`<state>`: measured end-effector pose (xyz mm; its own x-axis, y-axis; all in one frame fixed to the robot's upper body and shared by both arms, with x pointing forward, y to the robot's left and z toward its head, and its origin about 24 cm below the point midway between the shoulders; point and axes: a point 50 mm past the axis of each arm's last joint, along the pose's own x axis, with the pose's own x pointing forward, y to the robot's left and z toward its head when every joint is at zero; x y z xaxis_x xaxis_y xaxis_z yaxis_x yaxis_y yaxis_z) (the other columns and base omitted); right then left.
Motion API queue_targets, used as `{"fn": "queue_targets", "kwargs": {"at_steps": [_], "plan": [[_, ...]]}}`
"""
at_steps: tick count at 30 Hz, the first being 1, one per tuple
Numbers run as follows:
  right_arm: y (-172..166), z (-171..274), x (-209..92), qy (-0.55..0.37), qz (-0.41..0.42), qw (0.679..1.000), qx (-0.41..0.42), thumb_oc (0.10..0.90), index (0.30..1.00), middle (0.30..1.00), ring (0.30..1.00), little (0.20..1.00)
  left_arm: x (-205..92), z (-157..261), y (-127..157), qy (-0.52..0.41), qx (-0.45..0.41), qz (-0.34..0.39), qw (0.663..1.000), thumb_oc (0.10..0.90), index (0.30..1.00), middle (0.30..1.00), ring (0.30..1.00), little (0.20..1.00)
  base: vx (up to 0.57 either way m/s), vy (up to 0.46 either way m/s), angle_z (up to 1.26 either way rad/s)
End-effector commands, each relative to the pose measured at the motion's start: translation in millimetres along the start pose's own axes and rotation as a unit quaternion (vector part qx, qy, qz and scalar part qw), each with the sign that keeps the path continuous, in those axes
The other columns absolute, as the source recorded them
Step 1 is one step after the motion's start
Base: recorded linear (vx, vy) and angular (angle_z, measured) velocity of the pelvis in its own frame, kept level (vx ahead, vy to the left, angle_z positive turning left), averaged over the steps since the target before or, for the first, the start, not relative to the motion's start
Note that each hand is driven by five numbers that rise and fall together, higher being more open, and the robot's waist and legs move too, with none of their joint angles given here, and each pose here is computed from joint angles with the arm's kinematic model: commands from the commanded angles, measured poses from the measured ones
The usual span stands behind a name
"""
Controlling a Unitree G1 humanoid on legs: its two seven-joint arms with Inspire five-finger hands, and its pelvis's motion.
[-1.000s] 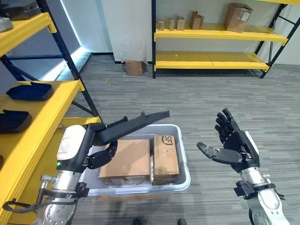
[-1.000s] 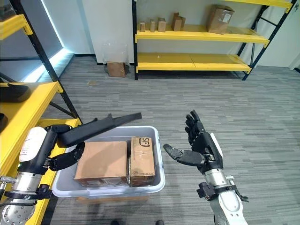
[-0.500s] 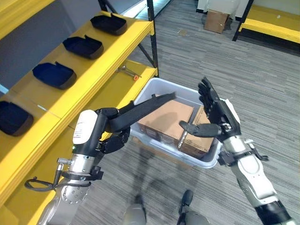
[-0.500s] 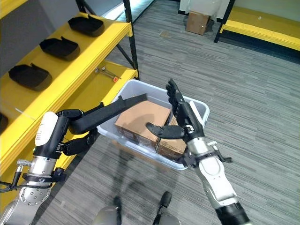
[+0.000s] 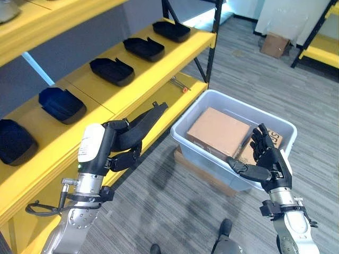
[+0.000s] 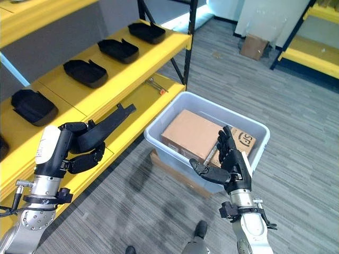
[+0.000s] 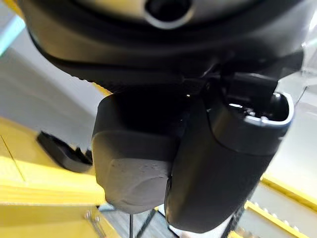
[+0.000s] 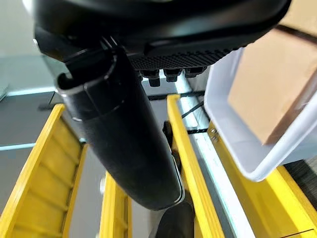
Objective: Move parts from the plastic box to the shelf.
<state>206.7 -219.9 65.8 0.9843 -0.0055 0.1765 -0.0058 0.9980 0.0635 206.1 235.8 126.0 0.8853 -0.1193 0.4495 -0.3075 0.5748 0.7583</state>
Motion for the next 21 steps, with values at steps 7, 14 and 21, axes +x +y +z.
{"fn": "queue_targets", "kwargs": {"at_steps": [7,14,21], "plan": [[17,56,28,-0.159,0.047,0.986,-0.027,0.900,1.000,1.000,1.000,1.000,22,39,47,-0.137,0.030,0.142,0.980,0.400,0.300,0.300,0.300,0.300,-0.01,0.133,0.26],[20,46,24,-0.139,0.041,0.989,-0.014,0.900,1.000,1.000,1.000,1.000,28,38,37,-0.144,0.028,0.111,0.983,0.400,0.300,0.300,0.300,0.300,-0.04,0.284,0.45],[4,37,7,-0.098,0.050,0.994,-0.027,0.900,1.000,1.000,1.000,1.000,25,34,20,-0.118,-0.014,0.066,0.991,0.400,0.300,0.300,0.300,0.300,0.01,0.118,0.69]]}}
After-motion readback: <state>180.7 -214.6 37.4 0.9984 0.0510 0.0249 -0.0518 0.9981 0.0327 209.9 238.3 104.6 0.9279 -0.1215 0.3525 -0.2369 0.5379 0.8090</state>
